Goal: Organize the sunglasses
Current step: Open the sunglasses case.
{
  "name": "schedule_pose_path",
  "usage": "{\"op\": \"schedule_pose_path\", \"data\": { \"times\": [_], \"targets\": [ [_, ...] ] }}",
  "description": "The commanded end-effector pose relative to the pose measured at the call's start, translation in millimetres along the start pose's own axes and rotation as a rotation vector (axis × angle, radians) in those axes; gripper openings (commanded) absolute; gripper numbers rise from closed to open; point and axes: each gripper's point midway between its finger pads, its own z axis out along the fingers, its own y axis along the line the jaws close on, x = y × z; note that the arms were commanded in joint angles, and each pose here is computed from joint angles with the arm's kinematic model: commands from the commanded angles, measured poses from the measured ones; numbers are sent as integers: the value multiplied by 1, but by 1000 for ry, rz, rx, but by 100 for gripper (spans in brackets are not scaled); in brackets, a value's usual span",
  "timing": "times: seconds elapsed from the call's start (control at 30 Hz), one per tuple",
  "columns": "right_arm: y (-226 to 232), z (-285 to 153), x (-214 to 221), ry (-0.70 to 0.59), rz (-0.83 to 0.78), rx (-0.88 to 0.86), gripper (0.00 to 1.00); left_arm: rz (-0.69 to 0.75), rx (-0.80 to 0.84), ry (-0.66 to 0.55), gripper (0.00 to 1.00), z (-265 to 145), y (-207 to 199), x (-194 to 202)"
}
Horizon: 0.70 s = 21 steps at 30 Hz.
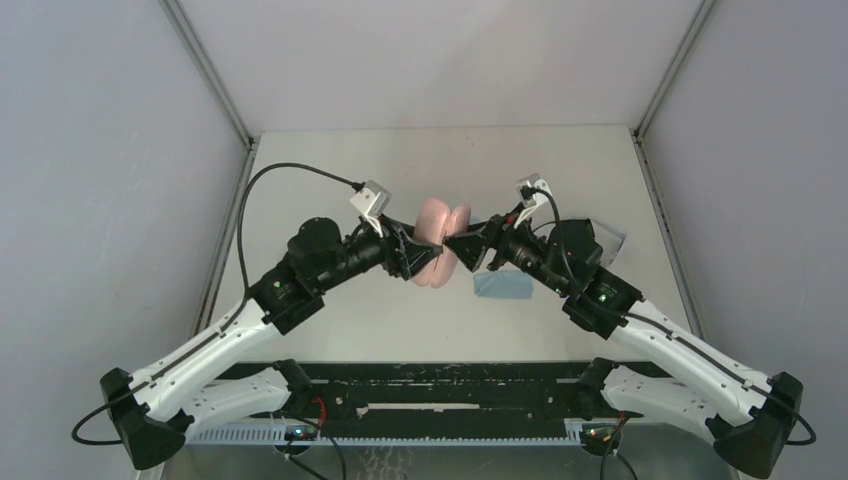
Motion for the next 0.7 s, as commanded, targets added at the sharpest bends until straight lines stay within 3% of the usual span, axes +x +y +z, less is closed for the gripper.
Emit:
{"op": "schedule_pose_path", "data": {
  "times": [0.0, 0.07, 0.17, 0.43, 0.67],
  "targets": [
    [-5, -13, -35, -110, -43, 68, 76, 48, -40, -98, 0, -8, 0, -40],
    [-8, -20, -38, -124, -52, 86, 85, 54, -54, -83, 0, -7, 3, -37],
    [-13, -33, -42, -144, -63, 119, 91, 68, -74, -62, 0, -7, 7, -33],
    [-61, -63, -27, -139, -74, 347, 92, 127, -225, 73, 0, -2, 39, -10],
    [-105, -97, -8, -116, -36, 589, 92, 227, -470, 298, 0, -1, 86, 31]
  ]
}}
